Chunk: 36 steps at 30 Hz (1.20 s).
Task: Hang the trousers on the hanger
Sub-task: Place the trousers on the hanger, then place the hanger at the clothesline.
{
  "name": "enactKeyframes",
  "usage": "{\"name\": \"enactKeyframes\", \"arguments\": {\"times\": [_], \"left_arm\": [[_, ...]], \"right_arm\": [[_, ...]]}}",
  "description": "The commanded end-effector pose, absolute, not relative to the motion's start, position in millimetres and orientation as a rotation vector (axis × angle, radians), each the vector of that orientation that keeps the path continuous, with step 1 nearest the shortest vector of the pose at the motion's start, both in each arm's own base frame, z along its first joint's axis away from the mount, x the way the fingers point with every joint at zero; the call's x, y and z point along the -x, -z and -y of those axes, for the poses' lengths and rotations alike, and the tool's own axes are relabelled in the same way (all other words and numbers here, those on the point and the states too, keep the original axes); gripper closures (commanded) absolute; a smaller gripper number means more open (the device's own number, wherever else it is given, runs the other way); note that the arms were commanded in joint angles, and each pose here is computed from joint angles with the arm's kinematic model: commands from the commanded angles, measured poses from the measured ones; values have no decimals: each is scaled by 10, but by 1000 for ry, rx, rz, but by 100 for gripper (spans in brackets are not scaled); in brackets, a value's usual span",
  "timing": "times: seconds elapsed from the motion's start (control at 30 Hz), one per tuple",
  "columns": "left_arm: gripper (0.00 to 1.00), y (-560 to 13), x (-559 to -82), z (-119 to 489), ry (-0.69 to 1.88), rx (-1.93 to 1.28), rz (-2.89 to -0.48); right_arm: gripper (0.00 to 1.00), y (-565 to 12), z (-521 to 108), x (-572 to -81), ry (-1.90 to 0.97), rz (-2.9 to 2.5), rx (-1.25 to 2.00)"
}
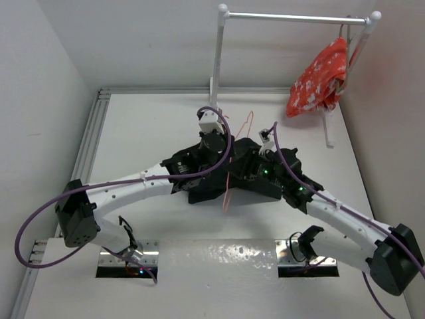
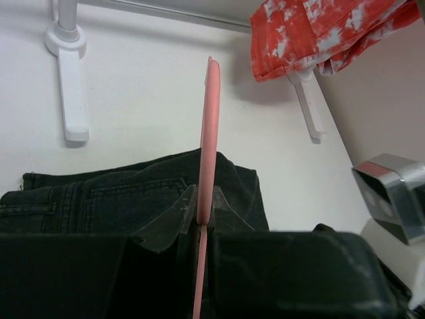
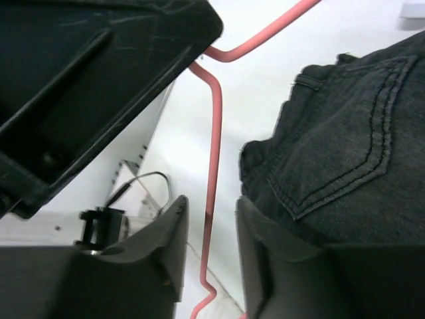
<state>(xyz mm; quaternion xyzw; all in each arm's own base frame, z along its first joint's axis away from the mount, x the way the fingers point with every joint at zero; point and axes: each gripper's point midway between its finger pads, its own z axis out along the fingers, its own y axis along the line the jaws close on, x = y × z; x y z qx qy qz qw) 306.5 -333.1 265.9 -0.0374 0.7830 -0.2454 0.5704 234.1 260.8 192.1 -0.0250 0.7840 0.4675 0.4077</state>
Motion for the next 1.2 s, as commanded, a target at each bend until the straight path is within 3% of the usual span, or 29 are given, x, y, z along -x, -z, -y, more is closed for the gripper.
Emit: {"name": "enactKeyframes", "arguments": {"times": [0.0, 0.17, 0.23, 0.4, 0.5, 0.53, 0.7, 0.93, 1.17], "left_arm": [[100, -3507, -3013, 3374, 754, 149, -1669], [100, -3656, -3009, 3384, 760, 141, -1649], [100, -3746, -3016, 3394, 771, 142, -1629], [100, -3873, -3026, 3407, 766, 117, -1603], [78, -4039, -3004, 3385, 768, 94, -1578], [66, -4076, -2991, 3364, 764, 83, -1572], [45, -4527, -2781, 3123, 838, 69, -1487], [45, -4700, -2485, 2636, 891, 115, -1429], [47, -4070, -2372, 2431, 858, 133, -1533]], "right_arm": [[67, -2314, -2737, -2422, -1268, -1846, 46], [84, -2397, -2828, -2442, -1311, -1832, 38], [100, -2456, -2841, -2424, -1344, -1807, 15], [100, -2715, -2741, -2499, -1372, -1711, -114], [100, -2974, -2687, -2518, -1379, -1655, -148], [100, -3089, -2664, -2547, -1372, -1628, -162], [100, -3531, -2621, -2614, -1351, -1556, -156], [100, -3883, -2562, -2834, -1290, -1513, -154], [100, -4391, -2143, -3488, -1194, -1482, -211]]}}
